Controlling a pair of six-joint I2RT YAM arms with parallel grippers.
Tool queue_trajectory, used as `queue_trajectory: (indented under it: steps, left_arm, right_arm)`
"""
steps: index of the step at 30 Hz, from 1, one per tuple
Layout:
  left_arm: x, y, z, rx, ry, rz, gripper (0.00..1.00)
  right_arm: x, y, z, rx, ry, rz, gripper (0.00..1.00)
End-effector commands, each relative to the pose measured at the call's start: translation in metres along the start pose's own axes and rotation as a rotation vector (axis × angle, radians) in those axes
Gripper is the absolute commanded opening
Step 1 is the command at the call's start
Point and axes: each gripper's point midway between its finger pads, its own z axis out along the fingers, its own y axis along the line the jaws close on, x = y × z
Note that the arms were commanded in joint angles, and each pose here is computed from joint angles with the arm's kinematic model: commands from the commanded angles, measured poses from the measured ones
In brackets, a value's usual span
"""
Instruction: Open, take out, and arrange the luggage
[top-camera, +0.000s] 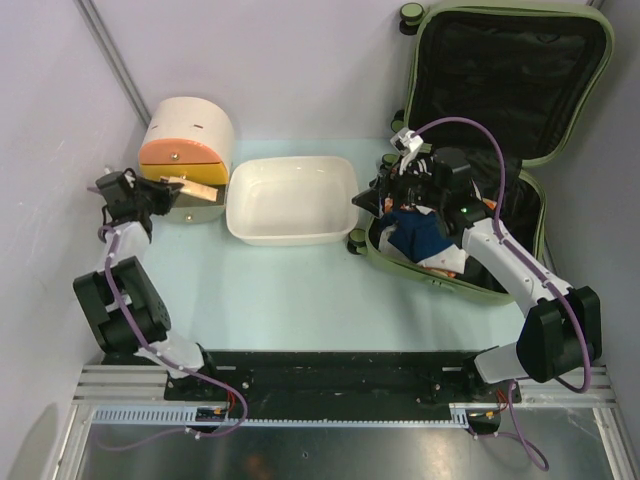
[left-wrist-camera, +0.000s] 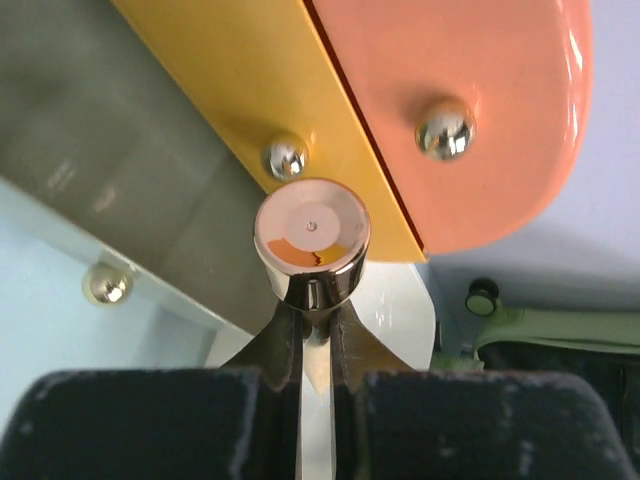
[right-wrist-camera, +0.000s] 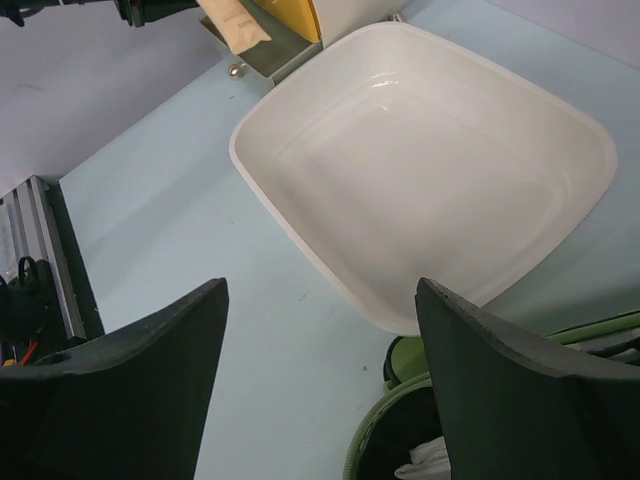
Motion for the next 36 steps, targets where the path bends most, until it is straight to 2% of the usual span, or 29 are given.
queue_trajectory:
  steps: [1, 5, 7, 8, 10, 13, 15, 17, 22, 24, 25, 26, 29, 34, 36]
  left_arm:
    - [-0.037, -0.009, 0.011, 0.003, -0.074, 0.03, 0.0]
    - [-0.038, 0.001, 0.018, -0.02, -0.072, 0.007, 0.02]
    - [-0.034, 0.007, 0.022, -0.028, -0.06, -0.005, 0.08]
    - [-0.033, 0.009, 0.023, -0.026, -0.053, -0.01, 0.14]
    - [-0.031, 0.009, 0.028, -0.013, -0.041, -0.009, 0.34]
    - [-0.028, 0.009, 0.03, 0.001, -0.022, 0.007, 0.54]
    - [-0.027, 0.011, 0.027, -0.002, -0.013, 0.004, 0.79]
    - [-0.026, 0.013, 0.019, -0.007, -0.01, 0.004, 0.8]
    - [-0.03, 0.022, -0.006, -0.02, -0.034, 0.017, 0.75]
    - [-0.03, 0.028, -0.012, -0.027, -0.038, 0.022, 0.68]
    - [-0.027, 0.033, -0.013, -0.034, -0.034, 0.031, 0.62]
    - [-0.027, 0.036, -0.013, -0.039, -0.032, 0.034, 0.44]
    - [-0.021, 0.046, -0.007, -0.05, 0.001, 0.036, 0.15]
    - [-0.023, 0.062, 0.003, -0.1, -0.006, 0.036, 0.01]
    - [-0.02, 0.07, 0.007, -0.122, 0.003, 0.025, 0.0]
  right_arm:
    - [-0.023, 0.002, -0.005, -0.001, -0.047, -0.056, 0.8]
    - [-0.026, -0.002, -0.006, 0.01, -0.059, -0.06, 0.8]
    - [-0.027, -0.004, -0.006, 0.014, -0.063, -0.06, 0.8]
    - [-0.028, -0.003, -0.006, 0.012, -0.066, -0.061, 0.8]
    - [-0.026, -0.004, -0.005, 0.011, -0.061, -0.057, 0.8]
    - [-0.024, -0.004, -0.004, 0.004, -0.056, -0.052, 0.8]
    - [-0.024, -0.004, -0.003, -0.001, -0.057, -0.048, 0.8]
    - [-0.026, -0.004, -0.002, -0.004, -0.06, -0.051, 0.8]
    - [-0.024, -0.004, -0.001, -0.005, -0.054, -0.05, 0.8]
    - [-0.023, -0.004, -0.001, -0.007, -0.05, -0.05, 0.8]
    - [-0.022, -0.003, -0.001, -0.009, -0.046, -0.049, 0.8]
    - [-0.021, -0.004, -0.001, -0.005, -0.044, -0.048, 0.8]
    - [-0.021, -0.004, -0.001, -0.008, -0.043, -0.047, 0.8]
    - [-0.021, -0.004, -0.002, -0.002, -0.042, -0.052, 0.8]
    - [-0.019, -0.006, -0.003, 0.004, -0.036, -0.053, 0.8]
